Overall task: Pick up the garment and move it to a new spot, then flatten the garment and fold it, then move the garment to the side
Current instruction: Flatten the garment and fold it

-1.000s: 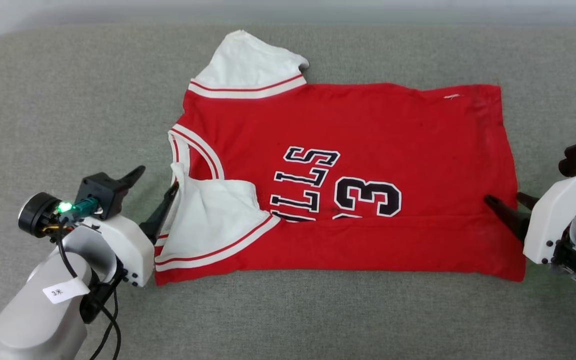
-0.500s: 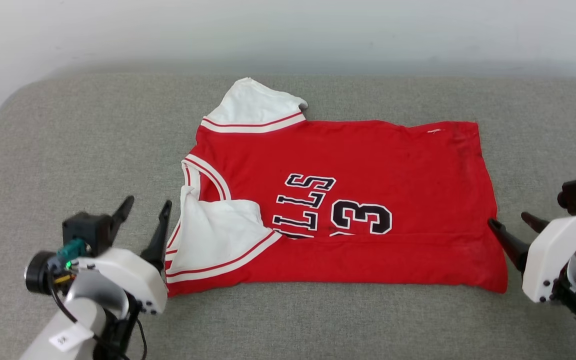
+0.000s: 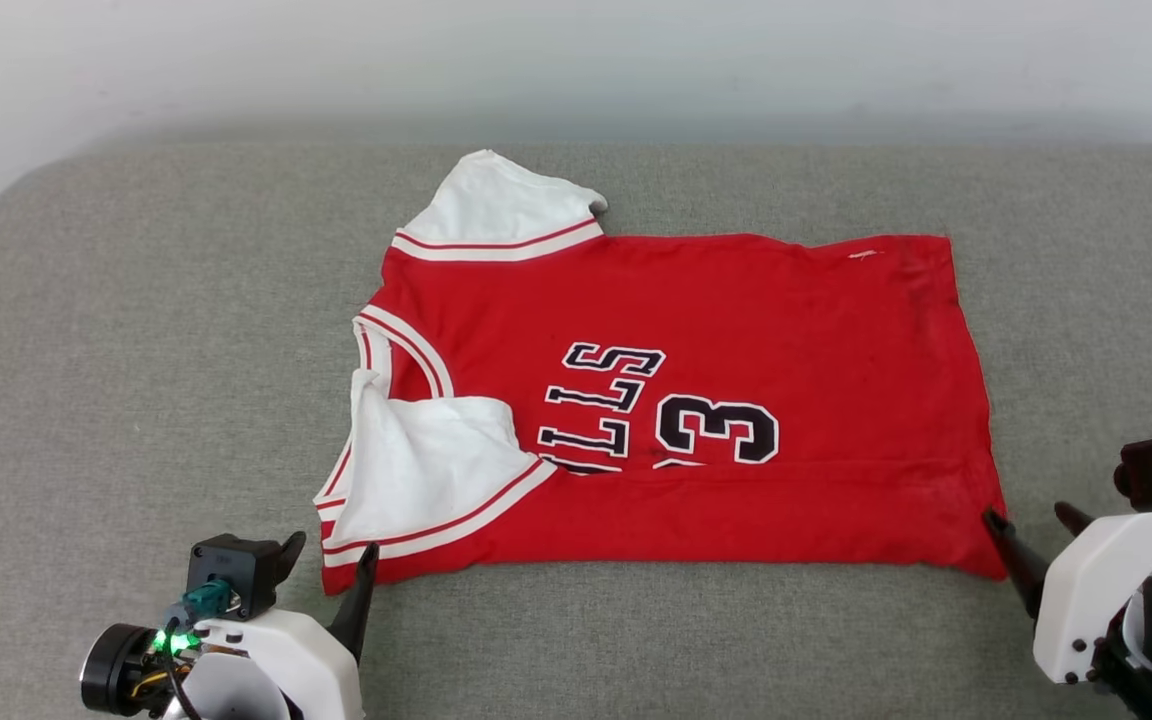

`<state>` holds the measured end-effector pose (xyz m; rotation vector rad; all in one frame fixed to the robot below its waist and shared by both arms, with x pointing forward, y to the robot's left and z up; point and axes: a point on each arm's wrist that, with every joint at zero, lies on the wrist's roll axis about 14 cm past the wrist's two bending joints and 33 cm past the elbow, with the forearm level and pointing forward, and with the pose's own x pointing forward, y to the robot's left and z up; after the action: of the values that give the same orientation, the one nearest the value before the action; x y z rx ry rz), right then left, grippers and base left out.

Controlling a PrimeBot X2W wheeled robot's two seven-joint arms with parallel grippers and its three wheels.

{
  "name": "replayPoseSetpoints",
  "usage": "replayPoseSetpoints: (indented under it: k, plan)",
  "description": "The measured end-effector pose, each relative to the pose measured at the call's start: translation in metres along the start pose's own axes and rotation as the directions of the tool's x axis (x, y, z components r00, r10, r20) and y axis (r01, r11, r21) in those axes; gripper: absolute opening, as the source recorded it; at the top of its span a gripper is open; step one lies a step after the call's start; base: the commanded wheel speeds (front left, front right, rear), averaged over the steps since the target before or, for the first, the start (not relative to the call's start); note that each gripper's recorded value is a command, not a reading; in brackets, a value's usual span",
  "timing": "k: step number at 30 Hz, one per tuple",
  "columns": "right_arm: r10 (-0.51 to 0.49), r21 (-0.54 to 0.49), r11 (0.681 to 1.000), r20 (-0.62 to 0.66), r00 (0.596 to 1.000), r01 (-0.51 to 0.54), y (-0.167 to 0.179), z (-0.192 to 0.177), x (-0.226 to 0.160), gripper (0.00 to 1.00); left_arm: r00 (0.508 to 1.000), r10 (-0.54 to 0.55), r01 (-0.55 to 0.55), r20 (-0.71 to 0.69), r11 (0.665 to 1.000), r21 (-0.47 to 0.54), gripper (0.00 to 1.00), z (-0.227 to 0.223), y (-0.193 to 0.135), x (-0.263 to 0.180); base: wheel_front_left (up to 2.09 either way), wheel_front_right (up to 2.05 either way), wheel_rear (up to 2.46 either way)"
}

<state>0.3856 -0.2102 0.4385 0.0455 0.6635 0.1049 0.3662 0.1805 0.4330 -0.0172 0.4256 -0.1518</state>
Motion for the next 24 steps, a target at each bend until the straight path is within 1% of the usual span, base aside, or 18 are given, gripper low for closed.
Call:
replayPoseSetpoints:
  k: [4, 7, 12, 14, 17, 18, 19, 20, 24]
  plan:
    - [-0.012, 0.016, 1.0, -0.036, 0.999, 0.012, 0.003, -0.011, 0.001, 1.0, 0.999, 0.025, -0.024, -0.048, 0.999, 0.032, 1.0, -0.009, 0.006, 0.006, 0.0, 0.0, 0.0]
    - [-0.016, 0.018, 1.0, -0.043, 0.999, 0.017, 0.003, -0.012, 0.003, 1.0, 0.995, 0.043, -0.039, -0.091, 0.998, 0.046, 1.0, -0.018, 0.01, 0.012, 0.0, 0.0, 0.0]
    - [-0.02, 0.026, 0.999, -0.062, 0.998, 0.022, 0.003, -0.016, 0.008, 1.0, 0.977, 0.104, -0.091, -0.185, 0.993, 0.076, 1.0, -0.037, 0.025, 0.021, 0.0, 0.0, 0.0]
    - [-0.023, 0.028, 0.999, -0.071, 0.997, 0.025, 0.003, -0.019, 0.01, 1.0, 0.97, 0.105, -0.087, -0.221, 0.992, 0.089, 1.0, -0.044, 0.026, 0.025, 0.0, 0.0, 0.0]
    - [-0.032, 0.027, 0.999, -0.084, 0.996, 0.035, 0.0, -0.022, 0.013, 1.0, 0.96, 0.088, -0.07, -0.266, 0.995, 0.078, 1.0, -0.054, 0.022, 0.028, 0.0, 0.0, 0.0]
    - [-0.034, 0.027, 0.999, -0.088, 0.996, 0.037, -0.001, -0.023, 0.014, 1.0, 0.957, 0.084, -0.065, -0.278, 0.995, 0.076, 0.88, -0.056, 0.021, 0.029, 0.0, 0.0, 0.0]
    - [-0.035, 0.027, 0.999, -0.094, 0.995, 0.038, -0.001, -0.024, 0.015, 1.0, 0.954, 0.08, -0.062, -0.29, 0.996, 0.071, 0.35, -0.058, 0.021, 0.03, 0.0, 0.0, 0.0]
    - [-0.038, 0.025, 0.999, -0.098, 0.994, 0.04, -0.002, -0.025, 0.016, 1.0, 0.953, 0.072, -0.054, -0.295, 0.996, 0.069, 0.0, -0.059, 0.02, 0.031, 0.0, 0.0, 0.0]
    - [-0.046, 0.013, 0.999, -0.102, 0.994, 0.048, -0.003, -0.025, 0.016, 1.0, 0.959, 0.047, -0.037, -0.278, 0.999, 0.04, 0.0, -0.056, 0.014, 0.031, 0.0, 0.0, 0.0]
